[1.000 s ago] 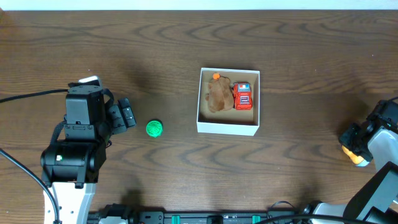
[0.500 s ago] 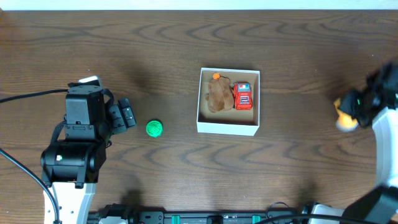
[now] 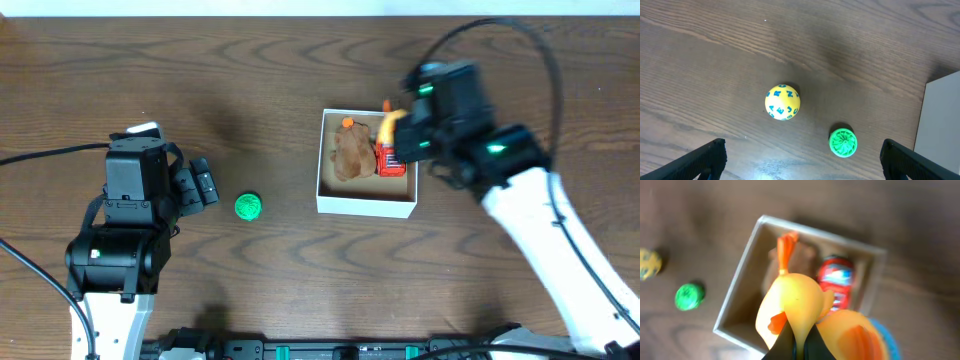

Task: Pack container
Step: 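Lower the orange duck into the box and open the right gripper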

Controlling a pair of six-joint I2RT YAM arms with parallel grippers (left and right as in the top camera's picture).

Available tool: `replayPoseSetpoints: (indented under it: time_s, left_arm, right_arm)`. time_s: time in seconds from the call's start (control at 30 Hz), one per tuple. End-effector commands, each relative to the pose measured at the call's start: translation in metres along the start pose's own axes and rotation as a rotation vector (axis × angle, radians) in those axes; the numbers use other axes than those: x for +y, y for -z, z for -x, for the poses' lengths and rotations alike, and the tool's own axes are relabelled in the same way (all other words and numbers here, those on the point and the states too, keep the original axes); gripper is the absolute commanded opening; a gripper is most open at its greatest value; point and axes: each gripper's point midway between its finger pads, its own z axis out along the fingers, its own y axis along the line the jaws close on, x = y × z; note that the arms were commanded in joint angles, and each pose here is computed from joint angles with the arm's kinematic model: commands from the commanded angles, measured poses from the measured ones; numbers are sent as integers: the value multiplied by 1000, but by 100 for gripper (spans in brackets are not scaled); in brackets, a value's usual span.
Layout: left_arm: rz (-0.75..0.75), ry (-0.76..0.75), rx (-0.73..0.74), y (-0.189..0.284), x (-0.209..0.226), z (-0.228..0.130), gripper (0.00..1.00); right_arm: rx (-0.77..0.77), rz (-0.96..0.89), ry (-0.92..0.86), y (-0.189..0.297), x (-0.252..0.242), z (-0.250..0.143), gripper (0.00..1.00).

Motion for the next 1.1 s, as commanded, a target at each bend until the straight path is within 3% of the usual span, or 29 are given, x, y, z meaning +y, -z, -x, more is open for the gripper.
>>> replayPoseSetpoints:
  time_s: [0.0,0.3,0.57,0.67,0.73,0.8,0.93,1.07]
  left_arm:
    - [6,19,-19,4,1,6,98]
    - [6,20,-19,4,2,7,98]
    - [6,19,-19,4,1,6,98]
    - [6,19,-19,4,1,6,98]
    - [6,20,-19,4,2,7,98]
    - [6,20,-19,4,2,7,98]
    - [6,20,-19,4,2,7,98]
    - [6,19,-19,4,1,6,98]
  right_arm:
    - [67,-26,-25,-25,17,-17,1]
    - [304,-147,-77,-78,2,-72,1]
    - [426,-199,-71,-100,-8,-101,1]
    - [437,-206,-70,-101,-10,-104,13]
    - [419,-215,-70,-100,-12,-99,31]
    - [391,-206,-60,-99,-13,-92,41]
    - [310,-177,-41,-90,-14,-67,55]
    - [180,-151,-31,-62,-20,-22,61]
